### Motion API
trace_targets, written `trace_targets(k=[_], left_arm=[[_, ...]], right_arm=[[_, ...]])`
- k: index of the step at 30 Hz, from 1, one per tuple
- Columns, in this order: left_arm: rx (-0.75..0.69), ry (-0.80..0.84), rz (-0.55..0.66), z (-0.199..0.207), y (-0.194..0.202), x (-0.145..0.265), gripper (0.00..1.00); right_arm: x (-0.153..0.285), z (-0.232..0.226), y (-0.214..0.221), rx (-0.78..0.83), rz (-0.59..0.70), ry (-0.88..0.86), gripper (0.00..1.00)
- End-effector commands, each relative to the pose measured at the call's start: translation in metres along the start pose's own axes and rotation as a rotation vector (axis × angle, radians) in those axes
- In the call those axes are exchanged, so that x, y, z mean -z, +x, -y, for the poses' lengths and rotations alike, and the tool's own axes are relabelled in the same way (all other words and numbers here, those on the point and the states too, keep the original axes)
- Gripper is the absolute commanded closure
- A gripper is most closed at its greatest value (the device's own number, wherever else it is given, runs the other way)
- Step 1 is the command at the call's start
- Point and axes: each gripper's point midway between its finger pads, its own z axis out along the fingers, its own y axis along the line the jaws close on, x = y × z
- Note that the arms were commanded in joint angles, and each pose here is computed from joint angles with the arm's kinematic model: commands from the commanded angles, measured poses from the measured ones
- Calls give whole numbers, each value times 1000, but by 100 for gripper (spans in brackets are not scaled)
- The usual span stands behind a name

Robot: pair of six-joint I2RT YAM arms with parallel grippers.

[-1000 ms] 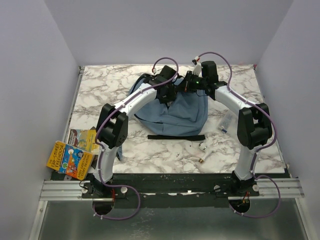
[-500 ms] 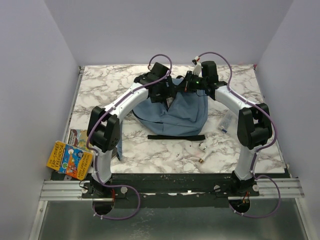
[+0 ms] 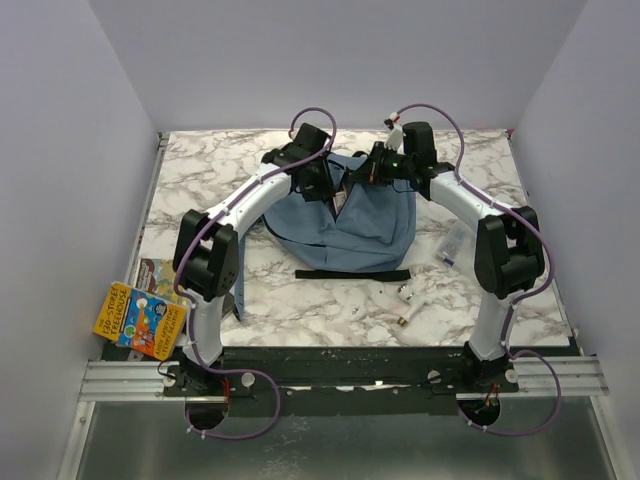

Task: Pack the student bag
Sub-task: Place the stationery in the student bag.

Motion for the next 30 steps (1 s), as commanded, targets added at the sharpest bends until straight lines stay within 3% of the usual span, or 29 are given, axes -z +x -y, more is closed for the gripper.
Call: trace_targets(k=[1, 12, 16, 21, 27, 30], left_arm=[[-1, 17, -31, 7, 3, -26, 64], [-2, 183, -82, 60, 5, -19, 67], [-40, 177, -53, 55, 2, -3, 66], [-49, 132, 5, 28, -14, 17, 57], [-36, 216, 45, 25, -47, 34, 29], [12, 276, 35, 30, -62, 36, 23]], right_arm=[[13, -33, -19, 66, 54, -84, 99], [13, -35, -19, 64, 57, -93, 99], [10, -32, -19, 63, 56, -89, 99], [9, -29, -16, 58, 49, -78, 99], [5, -24, -15, 54, 42, -70, 99], [5, -23, -14, 49, 39, -64, 99]])
